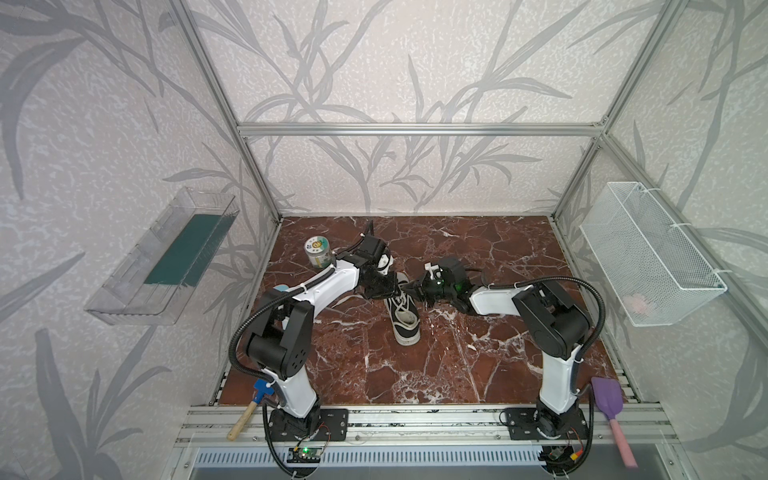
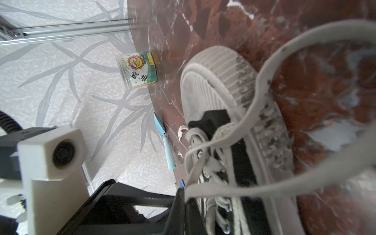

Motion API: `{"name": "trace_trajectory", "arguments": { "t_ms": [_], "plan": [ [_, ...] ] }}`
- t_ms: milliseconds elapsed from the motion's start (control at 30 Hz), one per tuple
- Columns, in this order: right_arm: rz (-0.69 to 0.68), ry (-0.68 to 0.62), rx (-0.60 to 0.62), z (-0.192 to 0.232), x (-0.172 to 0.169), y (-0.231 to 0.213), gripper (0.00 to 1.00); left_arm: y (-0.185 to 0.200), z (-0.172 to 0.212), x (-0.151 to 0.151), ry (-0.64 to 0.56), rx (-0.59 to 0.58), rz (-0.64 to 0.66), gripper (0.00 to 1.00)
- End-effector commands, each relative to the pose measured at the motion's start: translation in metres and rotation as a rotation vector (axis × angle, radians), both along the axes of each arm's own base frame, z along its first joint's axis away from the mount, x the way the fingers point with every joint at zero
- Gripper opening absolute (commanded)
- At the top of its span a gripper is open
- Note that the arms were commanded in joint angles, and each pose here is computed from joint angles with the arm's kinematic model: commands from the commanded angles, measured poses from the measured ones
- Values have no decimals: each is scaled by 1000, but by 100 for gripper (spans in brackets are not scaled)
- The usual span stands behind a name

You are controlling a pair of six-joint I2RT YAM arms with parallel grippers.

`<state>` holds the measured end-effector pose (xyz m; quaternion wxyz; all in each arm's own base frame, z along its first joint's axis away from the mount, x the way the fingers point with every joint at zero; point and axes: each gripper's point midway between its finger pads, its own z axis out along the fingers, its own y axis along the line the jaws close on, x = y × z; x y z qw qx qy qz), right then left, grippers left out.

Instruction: Tie the shoes

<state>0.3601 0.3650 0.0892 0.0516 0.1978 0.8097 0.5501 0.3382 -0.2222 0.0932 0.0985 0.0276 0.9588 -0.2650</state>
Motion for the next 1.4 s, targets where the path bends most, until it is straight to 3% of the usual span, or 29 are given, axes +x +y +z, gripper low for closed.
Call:
{"name": "trace_trajectory", "arguments": {
  "t_ms": [0,733,1367],
  "plan": [
    [13,10,41,-2,-4,4,0,0,-2,-6,14,-14,-3,26],
    [1,50,8,-19,-15,-6,0,-4,8,-12,-2,-69,-2,26],
    [5,58,100,-13,-17,3,0,-4,9,-22,6,-89,-6,26]
  ]
}}
